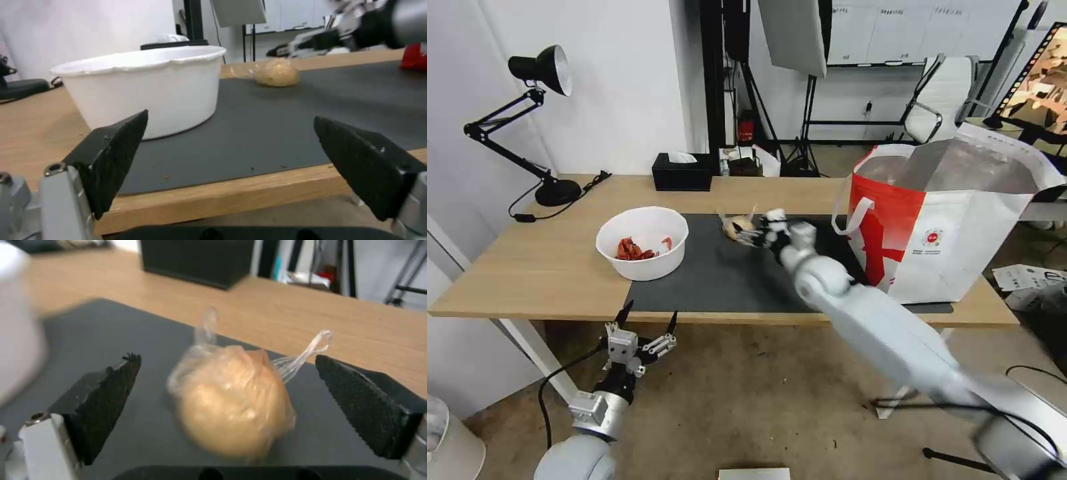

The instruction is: Pick up the trash from the table and place it into the takeout bag.

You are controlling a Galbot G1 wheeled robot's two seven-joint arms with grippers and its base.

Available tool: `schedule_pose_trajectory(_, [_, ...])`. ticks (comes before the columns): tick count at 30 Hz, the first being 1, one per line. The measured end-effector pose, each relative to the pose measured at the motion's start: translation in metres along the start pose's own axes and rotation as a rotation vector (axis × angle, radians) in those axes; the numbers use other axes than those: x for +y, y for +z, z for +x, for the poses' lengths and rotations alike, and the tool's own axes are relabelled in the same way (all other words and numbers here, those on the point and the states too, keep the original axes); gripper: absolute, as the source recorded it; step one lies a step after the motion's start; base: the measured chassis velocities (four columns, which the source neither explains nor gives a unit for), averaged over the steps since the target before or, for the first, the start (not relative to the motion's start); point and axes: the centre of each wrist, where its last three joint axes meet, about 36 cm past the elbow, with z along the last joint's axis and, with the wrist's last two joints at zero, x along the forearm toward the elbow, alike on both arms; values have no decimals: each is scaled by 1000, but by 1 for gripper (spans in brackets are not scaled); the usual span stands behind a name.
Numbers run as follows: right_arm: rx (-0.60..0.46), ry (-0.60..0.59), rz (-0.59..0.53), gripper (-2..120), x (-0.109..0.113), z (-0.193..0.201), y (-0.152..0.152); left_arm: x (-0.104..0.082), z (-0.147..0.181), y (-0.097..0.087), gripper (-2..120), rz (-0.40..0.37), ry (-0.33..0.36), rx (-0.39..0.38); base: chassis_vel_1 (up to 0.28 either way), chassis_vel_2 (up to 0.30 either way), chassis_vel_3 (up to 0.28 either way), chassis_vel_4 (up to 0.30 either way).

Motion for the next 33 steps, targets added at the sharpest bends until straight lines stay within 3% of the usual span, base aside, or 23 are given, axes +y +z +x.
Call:
schedule_pose_trajectory(6, [95, 59, 41, 100, 17, -41, -18, 2, 1, 0, 100, -2, -10, 0, 0, 0, 0, 0])
schedule_pose_trajectory(20, [225, 119, 45, 100, 19, -46, -19, 2, 0, 1, 100, -2, -6, 0, 0, 0, 0, 0])
schedule_pose_trajectory(23, [248, 113, 27, 88, 17, -46, -18, 2, 0, 0, 100, -3, -5, -2, 0, 0, 0, 0])
schedule_pose_trajectory(27, [253, 110, 21, 82, 17, -45, -19, 2, 0, 0, 100, -3, -5, -2, 0, 0, 0, 0])
schedule_pose_trajectory(30, [252, 105, 16, 63, 17, -44, -20, 3, 0, 0, 100, -4, -4, -3, 0, 0, 0, 0])
schedule_pose_trajectory(33, [248, 102, 14, 56, 17, -43, -21, 2, -1, -1, 100, -4, -3, -4, 0, 0, 0, 0])
